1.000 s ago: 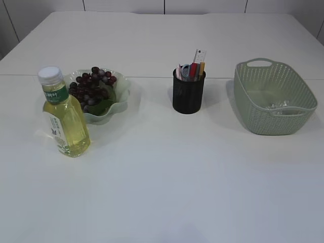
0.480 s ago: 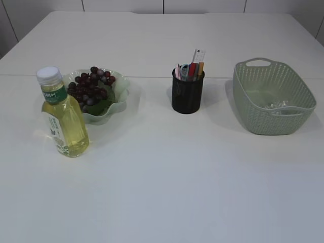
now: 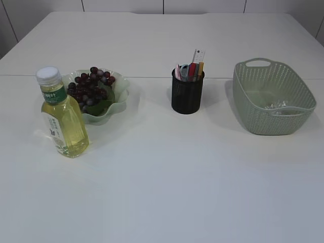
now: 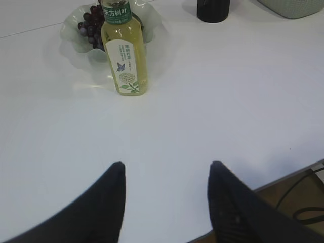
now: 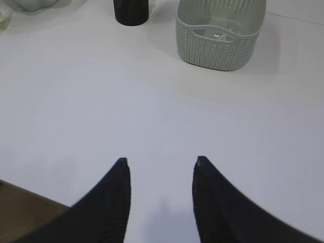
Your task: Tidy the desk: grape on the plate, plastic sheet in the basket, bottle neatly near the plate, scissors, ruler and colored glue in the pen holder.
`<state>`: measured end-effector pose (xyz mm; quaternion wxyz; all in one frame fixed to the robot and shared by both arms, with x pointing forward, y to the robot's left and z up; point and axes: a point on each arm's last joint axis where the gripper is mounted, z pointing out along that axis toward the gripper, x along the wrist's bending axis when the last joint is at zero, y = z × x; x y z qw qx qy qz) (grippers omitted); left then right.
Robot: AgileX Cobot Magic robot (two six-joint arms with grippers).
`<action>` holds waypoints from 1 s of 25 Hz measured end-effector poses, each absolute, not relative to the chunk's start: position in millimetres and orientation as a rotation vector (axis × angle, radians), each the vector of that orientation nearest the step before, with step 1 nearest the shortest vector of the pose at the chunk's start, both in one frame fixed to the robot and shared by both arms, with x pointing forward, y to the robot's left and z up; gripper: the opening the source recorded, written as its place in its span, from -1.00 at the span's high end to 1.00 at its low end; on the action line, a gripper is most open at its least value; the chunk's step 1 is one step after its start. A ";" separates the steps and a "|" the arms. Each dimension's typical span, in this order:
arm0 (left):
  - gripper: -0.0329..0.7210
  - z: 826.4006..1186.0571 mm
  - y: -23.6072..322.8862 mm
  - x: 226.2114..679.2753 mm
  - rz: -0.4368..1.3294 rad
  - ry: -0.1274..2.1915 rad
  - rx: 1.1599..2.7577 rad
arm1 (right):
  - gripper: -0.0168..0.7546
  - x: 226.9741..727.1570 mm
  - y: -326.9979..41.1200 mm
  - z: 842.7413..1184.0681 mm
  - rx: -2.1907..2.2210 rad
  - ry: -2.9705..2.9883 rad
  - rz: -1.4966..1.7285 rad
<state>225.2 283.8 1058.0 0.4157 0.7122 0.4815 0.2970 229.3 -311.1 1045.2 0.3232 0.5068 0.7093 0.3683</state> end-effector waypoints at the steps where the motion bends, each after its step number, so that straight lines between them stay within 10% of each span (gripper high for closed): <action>1: -0.10 1058.0 283.8 225.2 0.746 1.209 1.789 | 0.10 229.3 -310.9 1045.2 1.330 1.862 0.968; 25: -0.09 1059.0 282.0 225.1 0.729 1.198 1.774 | 0.10 227.3 -308.3 1045.3 1.489 1.685 0.866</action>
